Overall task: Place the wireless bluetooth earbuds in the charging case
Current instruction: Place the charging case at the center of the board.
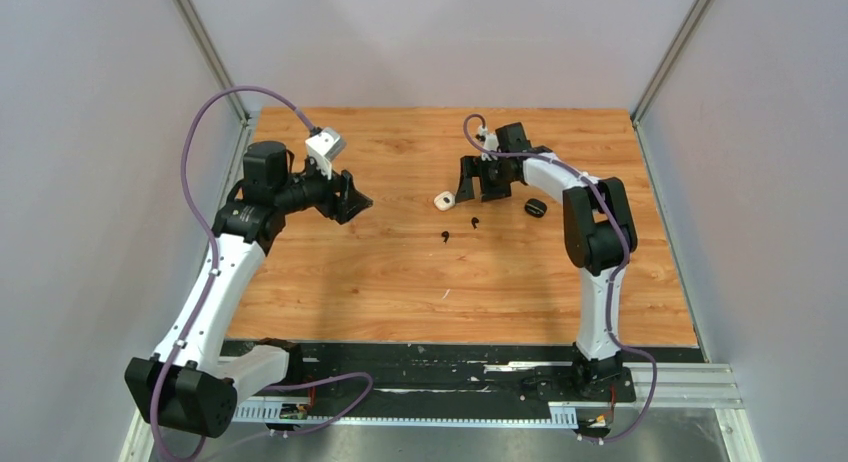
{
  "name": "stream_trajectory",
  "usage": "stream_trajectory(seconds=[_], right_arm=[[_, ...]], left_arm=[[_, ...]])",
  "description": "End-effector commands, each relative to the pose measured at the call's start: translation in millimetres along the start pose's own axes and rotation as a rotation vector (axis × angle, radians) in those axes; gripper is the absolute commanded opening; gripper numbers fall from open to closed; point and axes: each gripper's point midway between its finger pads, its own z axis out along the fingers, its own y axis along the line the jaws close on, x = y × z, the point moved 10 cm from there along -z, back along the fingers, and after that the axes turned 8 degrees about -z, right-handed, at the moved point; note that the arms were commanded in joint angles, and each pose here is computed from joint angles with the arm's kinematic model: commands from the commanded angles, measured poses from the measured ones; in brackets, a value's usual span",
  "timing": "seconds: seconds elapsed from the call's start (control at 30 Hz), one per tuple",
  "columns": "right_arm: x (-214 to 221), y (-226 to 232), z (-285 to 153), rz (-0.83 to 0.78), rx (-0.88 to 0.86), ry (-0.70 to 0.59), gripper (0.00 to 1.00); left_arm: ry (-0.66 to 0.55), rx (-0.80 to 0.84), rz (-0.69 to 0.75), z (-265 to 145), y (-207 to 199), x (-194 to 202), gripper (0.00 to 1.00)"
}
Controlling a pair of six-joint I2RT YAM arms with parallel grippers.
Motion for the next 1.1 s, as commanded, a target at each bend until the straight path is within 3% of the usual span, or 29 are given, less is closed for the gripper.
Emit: stream_trajectory(seconds=[0.0, 0.17, 0.33, 0.5, 0.7, 1.07], right_arm=[[-15, 0, -34, -0.115, 0.199, -0.070, 0.86], [-27, 0, -59, -0.276, 0.261, -0.113, 0.90], [-21, 3, -91, -0.328, 0.216, -0.153, 0.90], [4, -6, -132, -0.314, 0.189, -0.161, 0.72], [31, -41, -139, -0.418, 0.206, 0.007, 0.76], [38, -88, -102, -0.567, 0.233, 0.221, 0.82]], left_arm=[[-0.056, 0.002, 0.002, 2, 0, -7, 0.74], [-0.068, -0.088, -0.026, 1, 10, -2, 0.75], [-0.051, -0.106, -0.068, -3, 16, 6, 0.75], [0.003, -0.102, -0.067, 2, 22, 11, 0.74], [-0.010, -0.069, -0.074, 8, 24, 7, 0.73], [-0.027, -0.038, -0.080, 7, 20, 5, 0.73]])
